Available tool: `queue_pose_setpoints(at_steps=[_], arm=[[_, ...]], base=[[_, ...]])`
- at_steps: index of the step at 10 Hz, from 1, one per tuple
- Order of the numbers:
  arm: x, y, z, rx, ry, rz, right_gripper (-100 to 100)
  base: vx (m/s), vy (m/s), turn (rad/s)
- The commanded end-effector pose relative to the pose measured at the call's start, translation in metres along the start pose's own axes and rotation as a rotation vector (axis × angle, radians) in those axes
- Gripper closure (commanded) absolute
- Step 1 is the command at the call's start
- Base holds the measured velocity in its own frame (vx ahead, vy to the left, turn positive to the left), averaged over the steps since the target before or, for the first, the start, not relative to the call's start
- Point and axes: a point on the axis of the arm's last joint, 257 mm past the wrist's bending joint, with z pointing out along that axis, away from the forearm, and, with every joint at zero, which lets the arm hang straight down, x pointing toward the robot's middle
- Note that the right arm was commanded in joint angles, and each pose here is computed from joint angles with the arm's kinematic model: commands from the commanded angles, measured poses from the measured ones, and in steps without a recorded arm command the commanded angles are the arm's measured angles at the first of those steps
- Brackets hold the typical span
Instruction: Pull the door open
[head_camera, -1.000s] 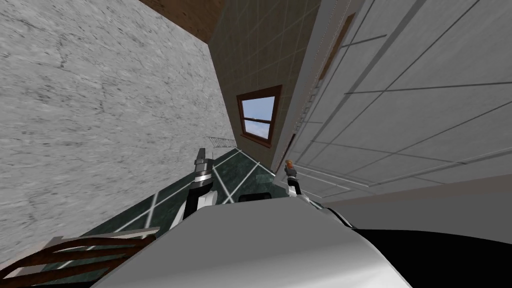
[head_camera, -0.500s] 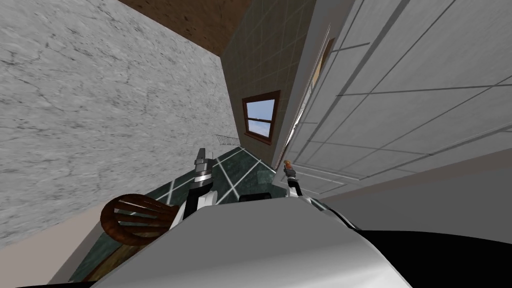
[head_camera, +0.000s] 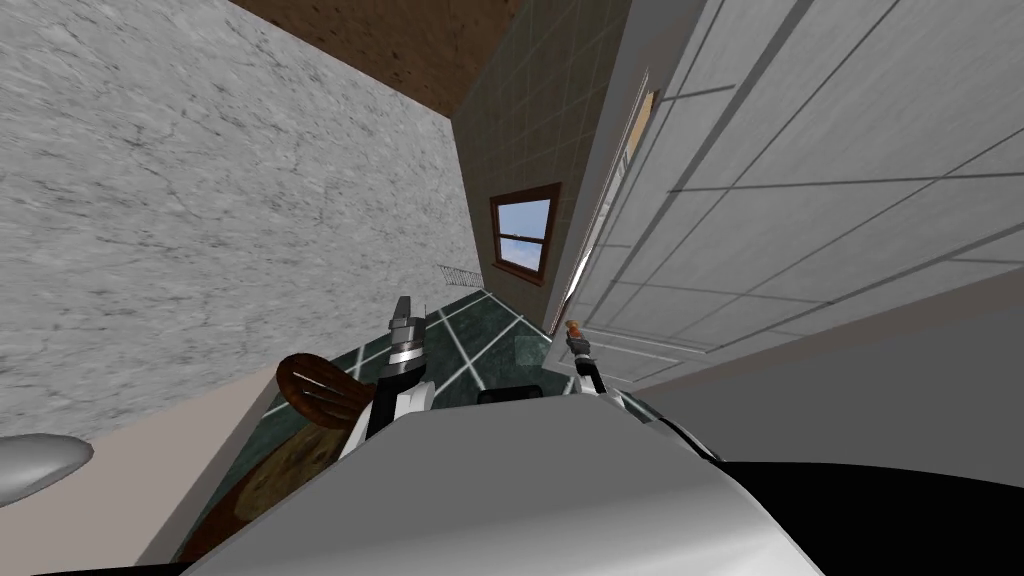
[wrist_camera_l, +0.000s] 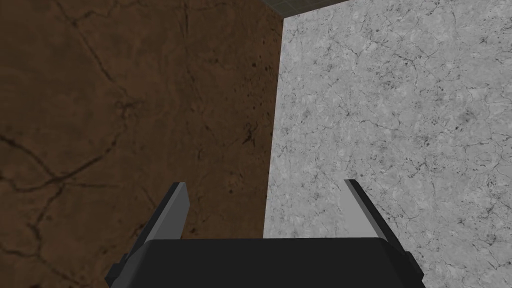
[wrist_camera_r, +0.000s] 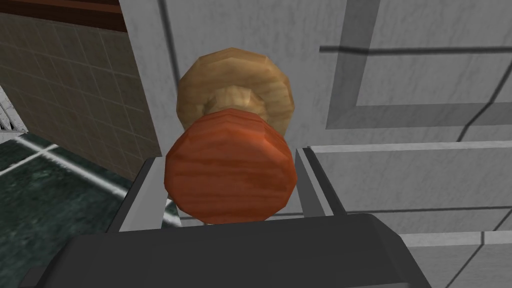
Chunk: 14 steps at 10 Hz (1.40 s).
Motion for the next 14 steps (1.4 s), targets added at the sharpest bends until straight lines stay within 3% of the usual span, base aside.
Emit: queue_pose_setpoints(at_steps=[1, 4, 5, 13, 14], arm=[[0.001, -0.003, -0.0039, 0.032, 0.002, 0.001, 100], [0.002, -0.01, -0.0071, 0.076, 0.004, 0.003, 100], [0.0, -0.01, -0.0073, 0.068, -0.002, 0.0, 100], [0.002, -0.024, -0.0297, 0.212, 0.004, 0.003, 100], [0.0, -0.023, -0.0291, 0.202, -0.002, -0.001, 100]], base=[[-0.246, -0.009, 0.097], [-0.221, -0.018, 0.063], [-0.091, -0.003, 0.016], [-0.197, -0.038, 0.066], [-0.083, -0.011, 0.013]])
